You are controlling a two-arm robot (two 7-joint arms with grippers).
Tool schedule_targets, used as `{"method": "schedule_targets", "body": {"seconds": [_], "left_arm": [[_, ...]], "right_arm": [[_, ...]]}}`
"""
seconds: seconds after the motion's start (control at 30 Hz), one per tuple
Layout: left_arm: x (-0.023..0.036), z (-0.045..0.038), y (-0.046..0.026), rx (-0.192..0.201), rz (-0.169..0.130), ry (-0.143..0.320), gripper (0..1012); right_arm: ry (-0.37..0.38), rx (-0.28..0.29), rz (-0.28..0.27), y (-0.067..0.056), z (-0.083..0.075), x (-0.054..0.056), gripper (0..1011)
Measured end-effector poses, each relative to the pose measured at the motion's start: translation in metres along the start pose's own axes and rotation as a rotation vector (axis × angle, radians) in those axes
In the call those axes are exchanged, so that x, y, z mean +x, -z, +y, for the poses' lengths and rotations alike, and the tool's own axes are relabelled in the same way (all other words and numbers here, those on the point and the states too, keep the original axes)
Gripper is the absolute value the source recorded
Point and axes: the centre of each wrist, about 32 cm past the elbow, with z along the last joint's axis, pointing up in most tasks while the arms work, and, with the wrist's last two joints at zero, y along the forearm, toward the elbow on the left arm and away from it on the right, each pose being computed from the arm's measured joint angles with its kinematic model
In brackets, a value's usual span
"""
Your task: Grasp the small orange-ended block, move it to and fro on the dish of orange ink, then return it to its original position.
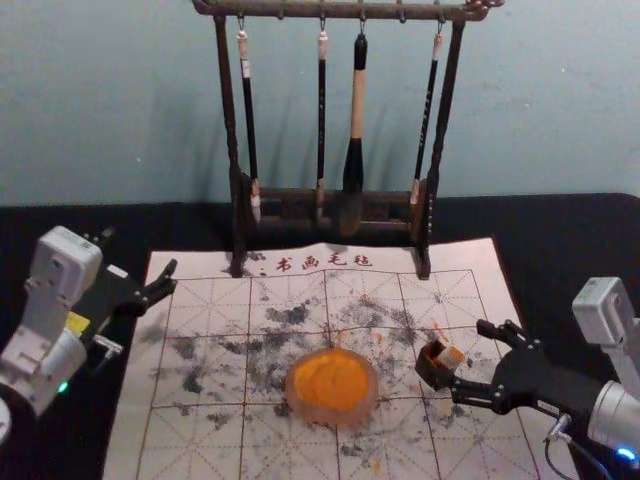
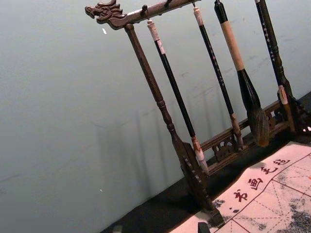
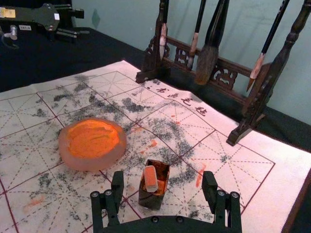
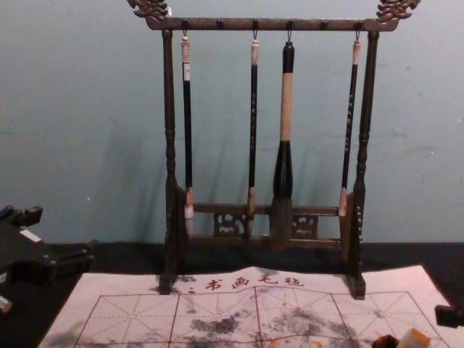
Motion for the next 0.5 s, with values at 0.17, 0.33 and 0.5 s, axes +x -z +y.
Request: {"method": "schedule_targets", "body": {"seconds": [0.17, 0.33, 0.5], "left_arm": [[0.0000, 0.0000, 0.0000, 0.000, 0.000, 0.000, 1001], [0.0000, 0.0000, 0.0000, 0.000, 0.000, 0.000, 1001], [0.0000, 0.0000, 0.0000, 0.000, 0.000, 0.000, 1001]], "right_arm": [[-0.009, -0.009, 0.004, 0.0005, 0.0018, 0.0007, 1000], [-0.015, -0.012, 0.002, 0.0002, 0.0029, 0.0004, 1000], [-0.017, -0.011, 0.000, -0.0001, 0.0035, 0.0001, 1000]]}}
